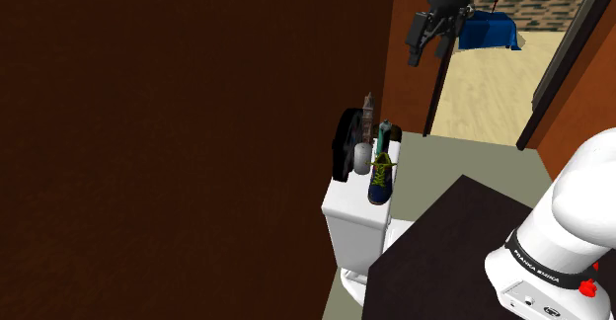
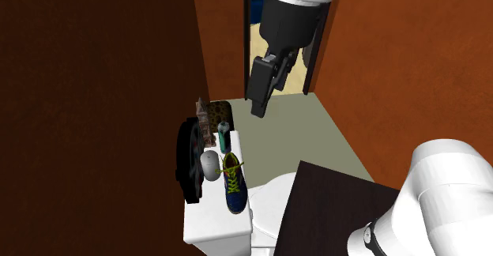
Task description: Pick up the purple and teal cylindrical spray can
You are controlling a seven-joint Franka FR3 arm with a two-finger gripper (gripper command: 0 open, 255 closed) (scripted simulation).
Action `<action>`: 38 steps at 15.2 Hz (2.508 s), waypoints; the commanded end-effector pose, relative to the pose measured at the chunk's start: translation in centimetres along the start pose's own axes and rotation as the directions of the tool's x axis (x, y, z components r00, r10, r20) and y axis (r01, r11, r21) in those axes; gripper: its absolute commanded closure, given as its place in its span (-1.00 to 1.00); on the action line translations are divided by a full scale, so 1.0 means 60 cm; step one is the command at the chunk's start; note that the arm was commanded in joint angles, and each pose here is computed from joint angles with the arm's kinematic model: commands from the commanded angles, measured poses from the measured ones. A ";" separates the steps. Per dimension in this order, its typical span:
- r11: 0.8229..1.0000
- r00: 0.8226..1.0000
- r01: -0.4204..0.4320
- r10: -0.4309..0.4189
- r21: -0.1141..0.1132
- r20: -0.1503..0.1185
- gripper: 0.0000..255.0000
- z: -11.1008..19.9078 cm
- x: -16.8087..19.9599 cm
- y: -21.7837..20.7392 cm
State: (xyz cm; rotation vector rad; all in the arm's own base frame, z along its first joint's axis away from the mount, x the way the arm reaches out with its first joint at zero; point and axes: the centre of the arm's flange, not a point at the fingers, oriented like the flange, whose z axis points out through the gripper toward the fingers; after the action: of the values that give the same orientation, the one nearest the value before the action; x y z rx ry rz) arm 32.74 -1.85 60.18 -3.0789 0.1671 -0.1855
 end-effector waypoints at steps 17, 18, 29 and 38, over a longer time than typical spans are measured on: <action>0.996 0.998 0.056 -0.058 -0.076 -0.025 -1.00 0.279 0.128 0.149; 0.995 0.998 0.060 -0.062 -0.080 -0.026 -1.00 0.296 0.136 0.158; 0.986 0.994 0.097 -0.103 -0.133 -0.041 -1.00 0.478 0.234 0.269; 0.976 0.989 0.126 -0.137 -0.176 -0.051 -1.00 0.621 0.320 0.363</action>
State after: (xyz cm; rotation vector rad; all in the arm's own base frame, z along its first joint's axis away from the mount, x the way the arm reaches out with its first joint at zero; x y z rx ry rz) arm 52.97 -23.05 25.21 -3.2559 -0.0132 -0.2853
